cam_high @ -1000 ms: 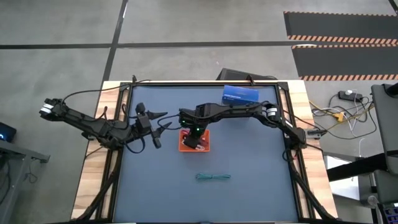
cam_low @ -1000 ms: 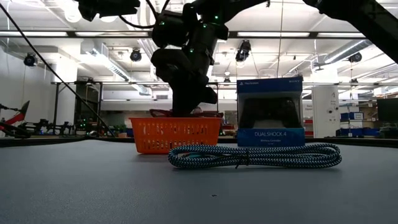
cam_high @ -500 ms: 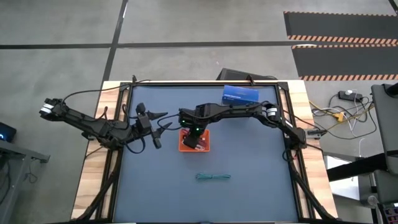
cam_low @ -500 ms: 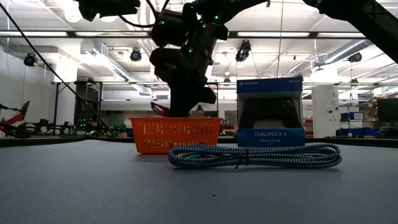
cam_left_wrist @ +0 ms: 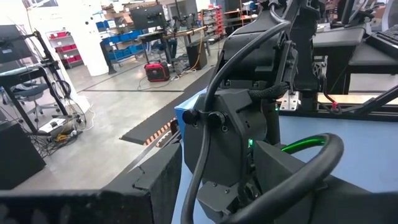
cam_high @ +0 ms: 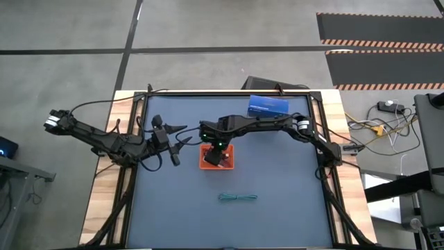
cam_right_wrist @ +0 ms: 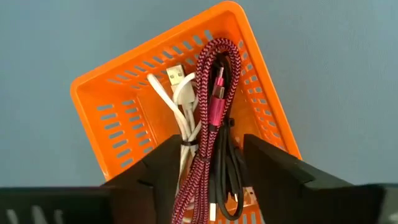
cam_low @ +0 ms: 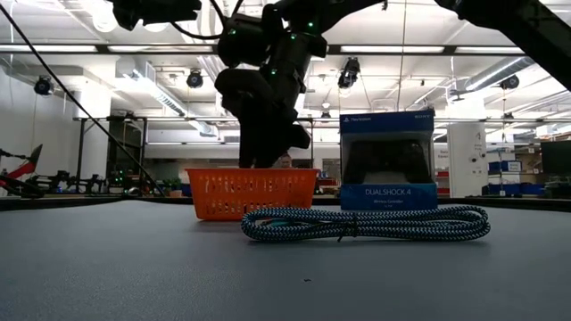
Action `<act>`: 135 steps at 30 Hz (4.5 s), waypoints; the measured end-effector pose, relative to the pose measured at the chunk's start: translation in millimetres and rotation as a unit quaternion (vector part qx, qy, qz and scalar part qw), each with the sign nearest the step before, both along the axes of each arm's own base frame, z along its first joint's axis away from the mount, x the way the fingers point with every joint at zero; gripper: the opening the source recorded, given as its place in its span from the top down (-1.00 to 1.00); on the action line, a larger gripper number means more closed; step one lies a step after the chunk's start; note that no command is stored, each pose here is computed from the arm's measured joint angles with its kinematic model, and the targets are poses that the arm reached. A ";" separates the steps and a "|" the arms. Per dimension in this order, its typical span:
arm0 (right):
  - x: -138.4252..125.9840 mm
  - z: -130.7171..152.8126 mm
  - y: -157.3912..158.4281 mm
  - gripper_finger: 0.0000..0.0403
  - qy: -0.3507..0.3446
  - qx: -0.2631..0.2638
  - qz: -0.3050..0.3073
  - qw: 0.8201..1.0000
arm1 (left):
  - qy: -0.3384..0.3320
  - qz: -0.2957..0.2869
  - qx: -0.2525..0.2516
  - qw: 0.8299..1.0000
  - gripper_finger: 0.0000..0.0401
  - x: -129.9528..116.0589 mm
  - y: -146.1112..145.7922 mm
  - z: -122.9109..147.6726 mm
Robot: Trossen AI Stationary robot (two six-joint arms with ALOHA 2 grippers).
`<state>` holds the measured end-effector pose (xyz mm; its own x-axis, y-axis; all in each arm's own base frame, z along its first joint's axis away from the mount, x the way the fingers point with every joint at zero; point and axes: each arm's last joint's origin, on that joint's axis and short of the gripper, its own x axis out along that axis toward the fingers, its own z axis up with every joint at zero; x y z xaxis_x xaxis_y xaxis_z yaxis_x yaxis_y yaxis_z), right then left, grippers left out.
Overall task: Pick and place USB-C Cables
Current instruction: Put the blue charger cable into the orange bin
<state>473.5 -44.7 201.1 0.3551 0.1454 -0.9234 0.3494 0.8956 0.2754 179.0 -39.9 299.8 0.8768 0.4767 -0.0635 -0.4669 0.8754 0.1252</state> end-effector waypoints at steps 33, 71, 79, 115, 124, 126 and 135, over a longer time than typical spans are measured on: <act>-140.6 31.0 114.7 0.07 -0.203 -0.118 0.208 0.950 | -0.013 -0.004 -0.080 0.997 0.08 15.3 -6.0 -13.3; -265.3 44.1 89.1 0.33 -0.557 -0.268 0.255 0.744 | 0.004 -0.156 -0.146 0.977 0.08 137.3 -96.3 -22.8; -278.8 40.3 86.8 0.38 -0.568 -0.262 0.258 0.736 | 0.122 -0.160 -0.161 0.966 0.08 169.0 -118.0 -39.8; -298.1 25.2 82.5 0.39 -0.581 -0.240 0.231 0.743 | 0.260 -0.164 -0.146 0.940 0.08 227.2 -137.2 -141.6; -297.2 23.5 82.7 0.42 -0.576 -0.232 0.228 0.750 | 0.289 -0.154 -0.179 0.928 0.13 222.3 -135.1 -166.1; -296.9 22.7 82.7 0.42 -0.573 -0.231 0.229 0.752 | 0.295 -0.148 -0.186 0.925 0.19 219.2 -133.9 -170.9; -296.2 22.0 82.9 0.42 -0.571 -0.220 0.222 0.759 | 0.300 -0.148 -0.190 0.923 0.61 216.5 -132.6 -174.6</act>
